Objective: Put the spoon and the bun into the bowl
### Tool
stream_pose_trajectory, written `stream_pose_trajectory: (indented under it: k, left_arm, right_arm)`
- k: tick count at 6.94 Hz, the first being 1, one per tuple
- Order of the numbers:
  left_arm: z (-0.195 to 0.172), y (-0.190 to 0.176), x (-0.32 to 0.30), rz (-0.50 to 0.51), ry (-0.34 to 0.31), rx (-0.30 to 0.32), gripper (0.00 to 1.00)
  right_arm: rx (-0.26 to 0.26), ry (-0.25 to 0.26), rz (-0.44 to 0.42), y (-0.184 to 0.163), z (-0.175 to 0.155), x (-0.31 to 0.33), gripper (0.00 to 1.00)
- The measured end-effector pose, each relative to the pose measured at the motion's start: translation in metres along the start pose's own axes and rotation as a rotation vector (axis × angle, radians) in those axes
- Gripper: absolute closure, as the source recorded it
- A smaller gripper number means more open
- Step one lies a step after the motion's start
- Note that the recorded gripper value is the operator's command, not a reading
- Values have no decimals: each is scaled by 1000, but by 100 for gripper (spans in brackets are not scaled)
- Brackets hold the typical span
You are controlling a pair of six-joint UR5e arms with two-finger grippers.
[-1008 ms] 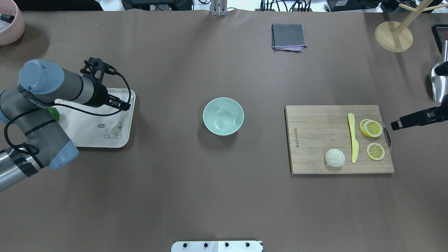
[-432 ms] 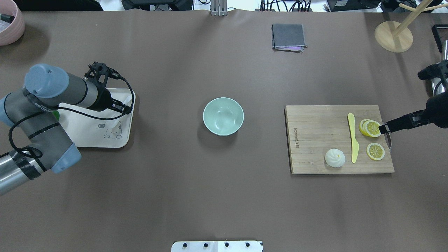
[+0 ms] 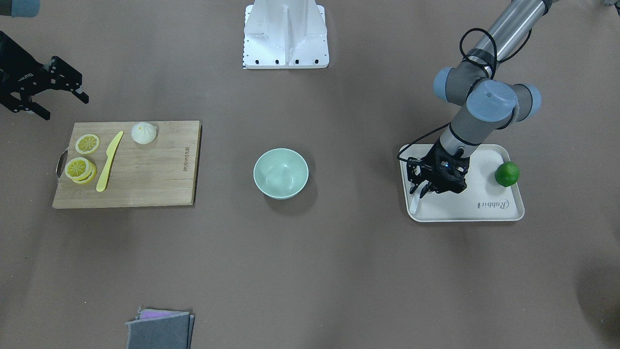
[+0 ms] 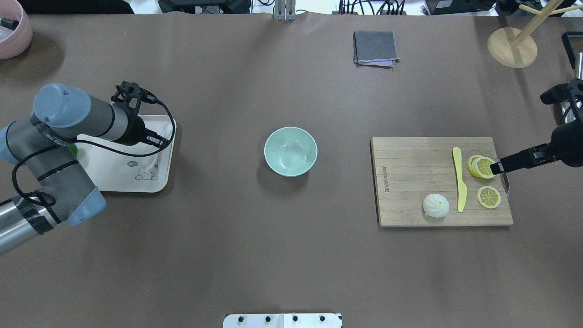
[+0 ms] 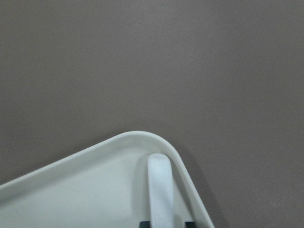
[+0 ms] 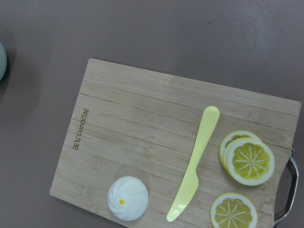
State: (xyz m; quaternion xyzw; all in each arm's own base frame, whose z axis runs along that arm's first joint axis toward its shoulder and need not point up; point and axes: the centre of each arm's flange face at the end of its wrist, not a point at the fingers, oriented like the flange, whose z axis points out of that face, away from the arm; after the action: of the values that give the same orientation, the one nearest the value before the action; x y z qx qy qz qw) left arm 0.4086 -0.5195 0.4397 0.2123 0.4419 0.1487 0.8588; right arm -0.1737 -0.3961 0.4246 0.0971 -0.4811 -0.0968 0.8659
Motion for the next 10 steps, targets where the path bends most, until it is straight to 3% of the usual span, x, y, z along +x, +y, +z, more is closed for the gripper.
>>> stream_pose_trajectory:
  k: [2,5,7,9,10]
  left_arm:
    - [-38,-20,-2,-19,47,10,100]
    - [-149,-88,54,-193,97,22,100]
    - [-170,-115,94,-260,127,34,100]
    - [-162,-133,139,-291,165,24,100]
    - [-155,-138,162,-301,176,22,100]
  right_arm:
    - [10,11,50,-5,14,-22,0]
    - [51,83,206,10,82,-94,0]
    - [63,118,204,23,106,-109,1]
    - [63,170,204,26,129,-98,3]
    - [52,195,206,28,142,-92,25]
